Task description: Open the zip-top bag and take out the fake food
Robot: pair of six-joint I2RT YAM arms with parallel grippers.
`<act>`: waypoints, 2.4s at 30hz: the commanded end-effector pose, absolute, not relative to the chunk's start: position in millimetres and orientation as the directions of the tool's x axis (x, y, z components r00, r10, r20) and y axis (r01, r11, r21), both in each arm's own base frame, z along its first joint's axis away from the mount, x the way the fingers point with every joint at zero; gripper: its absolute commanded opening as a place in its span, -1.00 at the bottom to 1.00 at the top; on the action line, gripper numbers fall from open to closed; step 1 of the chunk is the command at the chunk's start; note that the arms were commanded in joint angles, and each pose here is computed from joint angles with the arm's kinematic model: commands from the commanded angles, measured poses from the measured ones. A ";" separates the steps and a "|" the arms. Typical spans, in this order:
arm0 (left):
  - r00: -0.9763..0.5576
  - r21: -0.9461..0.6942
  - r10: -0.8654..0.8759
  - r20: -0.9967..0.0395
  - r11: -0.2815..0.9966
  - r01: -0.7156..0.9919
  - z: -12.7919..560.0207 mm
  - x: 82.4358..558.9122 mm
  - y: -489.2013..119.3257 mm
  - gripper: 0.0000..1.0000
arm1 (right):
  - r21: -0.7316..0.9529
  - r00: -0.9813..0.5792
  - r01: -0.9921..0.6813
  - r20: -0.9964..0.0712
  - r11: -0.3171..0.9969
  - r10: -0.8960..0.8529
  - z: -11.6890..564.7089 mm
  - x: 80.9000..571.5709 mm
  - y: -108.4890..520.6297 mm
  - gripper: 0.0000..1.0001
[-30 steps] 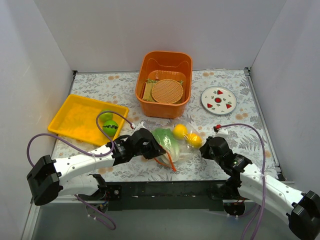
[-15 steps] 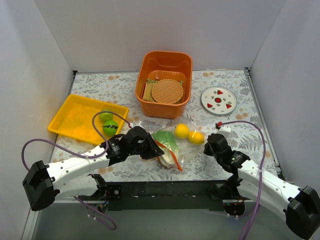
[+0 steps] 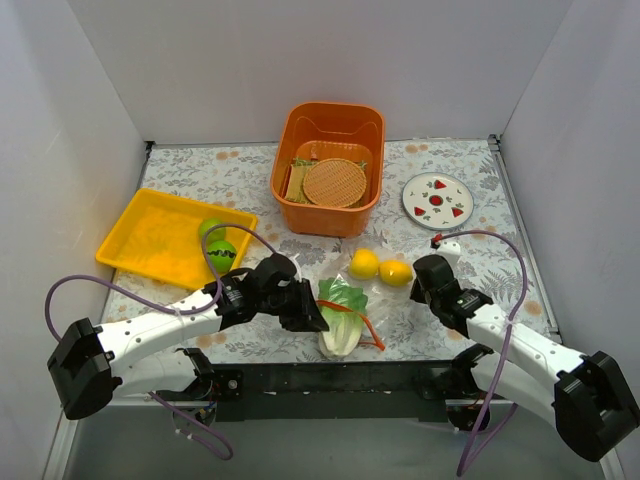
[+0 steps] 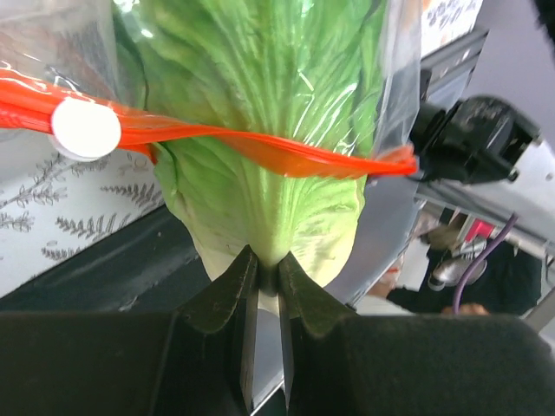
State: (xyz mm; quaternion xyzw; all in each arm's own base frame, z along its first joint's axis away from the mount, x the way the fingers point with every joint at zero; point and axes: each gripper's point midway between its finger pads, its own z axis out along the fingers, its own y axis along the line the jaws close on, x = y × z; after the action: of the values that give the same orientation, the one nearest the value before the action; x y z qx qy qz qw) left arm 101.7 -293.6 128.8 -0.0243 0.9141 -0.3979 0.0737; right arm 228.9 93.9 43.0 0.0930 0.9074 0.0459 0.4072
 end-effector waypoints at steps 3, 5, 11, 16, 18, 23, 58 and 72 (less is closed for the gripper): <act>-0.992 -0.759 0.072 -0.105 0.639 0.127 158.5 73.0 -286.5 -0.83 | 0.171 -0.598 0.131 -0.772 0.977 0.215 67.1 255.3 98.1 -0.97; -0.988 -0.764 0.108 -0.107 0.627 0.151 165.4 66.6 -283.7 -0.84 | 0.173 -0.603 0.130 -0.768 0.976 0.216 66.5 256.9 99.0 -0.97; -0.975 -0.802 0.200 -0.099 0.563 0.197 187.1 47.8 -279.7 -0.84 | 0.175 -0.616 0.123 -0.758 0.977 0.213 65.5 259.1 102.2 -0.97; -0.964 -0.821 0.242 -0.111 0.524 0.226 201.5 34.0 -269.8 -0.84 | 0.177 -0.615 0.120 -0.759 0.977 0.213 67.0 259.8 102.6 -0.97; -0.962 -0.827 0.249 -0.110 0.514 0.228 205.8 30.0 -266.8 -0.84 | 0.178 -0.615 0.117 -0.759 0.977 0.212 68.4 260.5 103.6 -0.97; -0.957 -0.848 0.247 -0.154 0.463 0.256 225.9 24.3 -261.0 -0.84 | 0.171 -0.618 0.129 -0.757 0.977 0.214 69.4 263.6 99.8 -0.97; -0.174 -0.783 -0.875 -0.451 0.482 -0.394 271.1 364.2 7.1 -0.80 | 0.246 -0.687 -0.039 -0.711 0.968 0.153 71.5 240.5 119.7 -0.97; -0.055 -0.604 -0.826 -0.561 0.454 -0.656 192.6 410.0 113.9 -0.79 | 0.262 -0.681 -0.069 -0.717 0.963 0.146 70.4 236.8 122.5 -0.97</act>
State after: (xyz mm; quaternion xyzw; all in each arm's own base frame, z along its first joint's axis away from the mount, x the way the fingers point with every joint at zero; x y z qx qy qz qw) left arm 390.7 87.9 172.3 -0.5383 0.7281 -0.1321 0.4032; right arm 238.1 122.5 68.1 0.0273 0.9108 0.1288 0.3912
